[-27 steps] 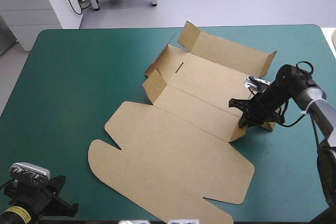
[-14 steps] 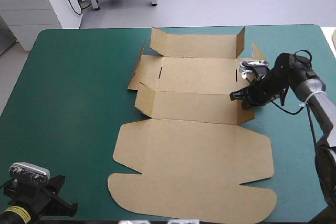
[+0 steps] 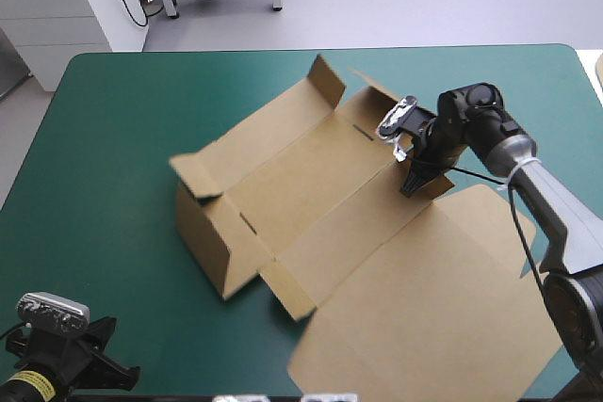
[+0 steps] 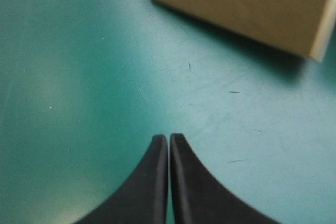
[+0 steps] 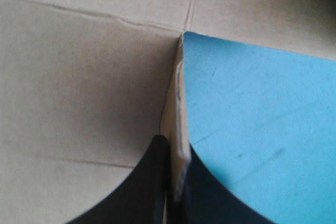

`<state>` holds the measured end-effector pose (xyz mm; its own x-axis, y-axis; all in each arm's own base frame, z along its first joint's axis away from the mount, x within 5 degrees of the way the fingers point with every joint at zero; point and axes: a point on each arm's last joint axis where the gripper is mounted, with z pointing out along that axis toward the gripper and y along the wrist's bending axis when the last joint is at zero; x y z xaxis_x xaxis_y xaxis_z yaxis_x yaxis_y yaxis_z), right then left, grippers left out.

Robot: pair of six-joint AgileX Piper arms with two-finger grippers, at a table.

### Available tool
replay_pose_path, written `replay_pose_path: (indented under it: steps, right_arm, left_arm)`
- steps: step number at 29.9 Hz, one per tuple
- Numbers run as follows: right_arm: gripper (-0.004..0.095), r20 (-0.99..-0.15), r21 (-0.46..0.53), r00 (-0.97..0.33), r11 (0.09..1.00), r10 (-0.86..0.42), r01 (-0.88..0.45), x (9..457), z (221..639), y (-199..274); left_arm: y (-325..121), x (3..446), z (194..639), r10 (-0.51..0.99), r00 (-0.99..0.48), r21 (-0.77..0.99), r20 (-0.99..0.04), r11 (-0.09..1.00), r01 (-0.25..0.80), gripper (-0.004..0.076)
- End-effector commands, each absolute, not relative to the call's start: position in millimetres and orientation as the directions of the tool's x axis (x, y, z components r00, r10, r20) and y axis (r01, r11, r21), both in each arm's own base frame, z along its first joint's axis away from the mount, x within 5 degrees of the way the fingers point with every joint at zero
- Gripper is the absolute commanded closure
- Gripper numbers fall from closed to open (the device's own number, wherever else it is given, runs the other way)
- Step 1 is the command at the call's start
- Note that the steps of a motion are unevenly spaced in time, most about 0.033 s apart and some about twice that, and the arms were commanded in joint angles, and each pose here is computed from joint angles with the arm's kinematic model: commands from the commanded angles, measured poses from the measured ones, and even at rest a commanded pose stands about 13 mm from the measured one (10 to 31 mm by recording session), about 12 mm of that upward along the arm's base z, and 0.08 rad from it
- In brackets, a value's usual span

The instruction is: Fold the box

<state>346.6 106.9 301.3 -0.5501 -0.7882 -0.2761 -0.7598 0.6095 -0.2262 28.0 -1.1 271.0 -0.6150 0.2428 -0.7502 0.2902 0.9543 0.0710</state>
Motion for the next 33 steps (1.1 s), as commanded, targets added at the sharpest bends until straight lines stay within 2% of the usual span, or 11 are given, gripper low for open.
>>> replay_pose_path:
  steps: [1,5,15,21,23,29,33]
  right_arm:
    - [0.0927,-0.320,-0.378,-0.401,0.504,-0.858,-0.776,347,327,125]
    - [0.0928,-0.358,-0.457,-0.299,0.445,-0.885,-0.770,352,337,152]
    - [0.0929,-0.422,-0.562,-0.032,0.289,-0.906,-0.775,344,357,217]
    - [0.0929,-0.330,-0.635,0.178,0.078,-0.927,-0.769,327,358,242]
    - [0.0929,-0.312,-0.651,0.221,0.038,-0.924,-0.758,324,359,248]
    - [0.0929,-0.389,-0.608,0.253,0.041,-0.886,-0.793,317,359,257]
    - [0.0929,-0.405,-0.621,0.273,0.043,-0.872,-0.783,317,361,260]
  left_arm:
    - [-2,31,279,0.231,-0.586,0.066,-0.776,0.955,0.289,0.0731]
    - [-2,30,278,0.234,-0.600,0.066,-0.765,0.955,0.288,0.0731]
    - [-2,30,278,0.234,-0.600,0.066,-0.765,0.955,0.288,0.0731]
    - [-2,30,278,0.234,-0.600,0.066,-0.765,0.955,0.288,0.0731]
    - [-2,30,278,0.235,-0.599,0.069,-0.765,0.955,0.288,0.0731]
    - [-2,30,278,0.235,-0.599,0.069,-0.765,0.955,0.288,0.0731]
    - [-2,30,278,0.235,-0.599,0.069,-0.765,0.955,0.288,0.0731]
